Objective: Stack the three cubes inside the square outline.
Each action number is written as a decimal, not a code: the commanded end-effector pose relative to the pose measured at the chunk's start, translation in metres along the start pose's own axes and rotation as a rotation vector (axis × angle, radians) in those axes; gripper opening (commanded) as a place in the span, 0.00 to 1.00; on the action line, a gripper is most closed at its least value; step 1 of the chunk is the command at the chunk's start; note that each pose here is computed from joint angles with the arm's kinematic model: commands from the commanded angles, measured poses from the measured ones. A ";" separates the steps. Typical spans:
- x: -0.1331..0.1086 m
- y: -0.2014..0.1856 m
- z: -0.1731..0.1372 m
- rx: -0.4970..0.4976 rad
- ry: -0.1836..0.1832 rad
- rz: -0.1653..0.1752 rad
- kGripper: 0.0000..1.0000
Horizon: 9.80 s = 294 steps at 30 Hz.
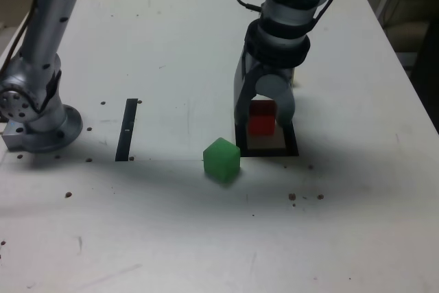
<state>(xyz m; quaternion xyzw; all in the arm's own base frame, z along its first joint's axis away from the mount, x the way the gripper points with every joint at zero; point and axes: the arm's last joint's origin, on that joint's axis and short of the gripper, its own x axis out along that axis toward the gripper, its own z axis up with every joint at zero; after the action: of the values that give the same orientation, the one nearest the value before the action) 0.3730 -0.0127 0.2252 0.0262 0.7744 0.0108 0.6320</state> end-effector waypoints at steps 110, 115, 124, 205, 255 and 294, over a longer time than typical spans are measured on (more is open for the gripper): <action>0.009 0.148 0.051 -0.304 0.095 -0.061 0.49; 0.007 0.150 0.052 -0.300 0.084 -0.048 0.31; 0.006 0.149 0.051 -0.294 0.082 -0.049 0.30; -0.036 0.009 0.009 0.144 0.025 0.006 0.30; -0.051 -0.063 -0.092 0.541 -0.015 0.130 0.99; 0.022 -0.104 -0.057 0.662 0.059 0.090 0.51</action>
<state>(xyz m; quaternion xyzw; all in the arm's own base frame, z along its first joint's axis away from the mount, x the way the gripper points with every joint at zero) 0.3099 -0.1139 0.2117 0.2661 0.7511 -0.2139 0.5650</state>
